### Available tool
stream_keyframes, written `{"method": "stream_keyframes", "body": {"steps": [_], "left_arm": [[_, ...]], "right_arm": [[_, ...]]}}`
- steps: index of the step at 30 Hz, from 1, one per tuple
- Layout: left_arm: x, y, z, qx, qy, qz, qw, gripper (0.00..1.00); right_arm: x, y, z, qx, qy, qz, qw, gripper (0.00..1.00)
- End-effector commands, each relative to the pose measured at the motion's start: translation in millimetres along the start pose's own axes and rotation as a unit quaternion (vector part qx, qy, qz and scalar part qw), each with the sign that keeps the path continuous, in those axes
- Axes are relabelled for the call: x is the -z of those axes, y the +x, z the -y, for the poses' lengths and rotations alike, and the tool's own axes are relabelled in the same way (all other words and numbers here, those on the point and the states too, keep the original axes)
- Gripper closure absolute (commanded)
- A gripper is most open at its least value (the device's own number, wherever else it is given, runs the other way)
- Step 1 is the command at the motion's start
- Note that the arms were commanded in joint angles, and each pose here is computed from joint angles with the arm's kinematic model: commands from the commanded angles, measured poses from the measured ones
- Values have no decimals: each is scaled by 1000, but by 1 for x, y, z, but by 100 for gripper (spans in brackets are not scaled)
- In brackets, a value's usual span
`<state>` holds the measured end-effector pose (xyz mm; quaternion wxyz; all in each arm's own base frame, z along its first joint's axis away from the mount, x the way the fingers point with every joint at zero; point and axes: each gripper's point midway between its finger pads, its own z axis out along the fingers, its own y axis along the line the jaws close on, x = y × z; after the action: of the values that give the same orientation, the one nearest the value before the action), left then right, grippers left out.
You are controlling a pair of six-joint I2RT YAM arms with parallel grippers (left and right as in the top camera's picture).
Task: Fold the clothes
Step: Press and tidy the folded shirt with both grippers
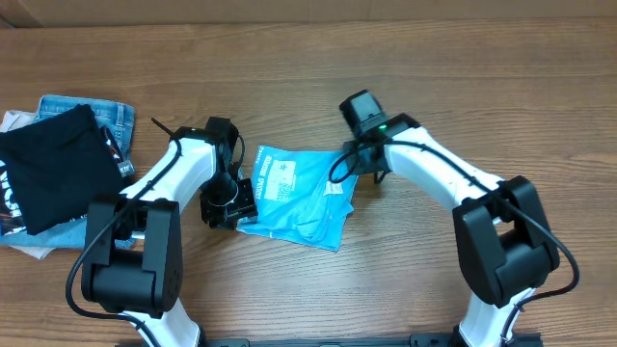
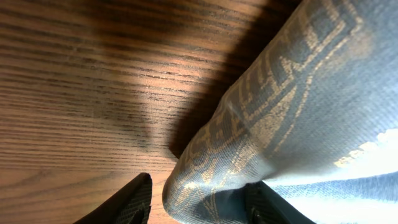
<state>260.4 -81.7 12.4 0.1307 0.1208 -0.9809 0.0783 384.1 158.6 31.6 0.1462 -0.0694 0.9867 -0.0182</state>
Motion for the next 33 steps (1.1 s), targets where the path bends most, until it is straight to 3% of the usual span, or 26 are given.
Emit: {"method": "stream_keyframes", "body": {"steps": [1, 7, 17, 25, 33], "left_arm": [[-5, 3, -5, -8, -16, -7, 1000, 49], [-5, 3, -5, -8, -16, -7, 1000, 49], [-5, 3, -5, -8, -16, -7, 1000, 48], [-5, 2, -4, -9, -15, -3, 1000, 48], [-5, 2, -4, -9, -15, -3, 1000, 47]], "right_arm": [[4, -6, 18, -24, 17, 6, 1000, 61], [19, 6, 13, -28, -18, -20, 999, 60], [108, 21, -41, 14, -176, -3, 984, 59], [101, 74, -91, 131, -181, -66, 972, 59], [79, 104, -118, 190, -153, -101, 964, 59]]}}
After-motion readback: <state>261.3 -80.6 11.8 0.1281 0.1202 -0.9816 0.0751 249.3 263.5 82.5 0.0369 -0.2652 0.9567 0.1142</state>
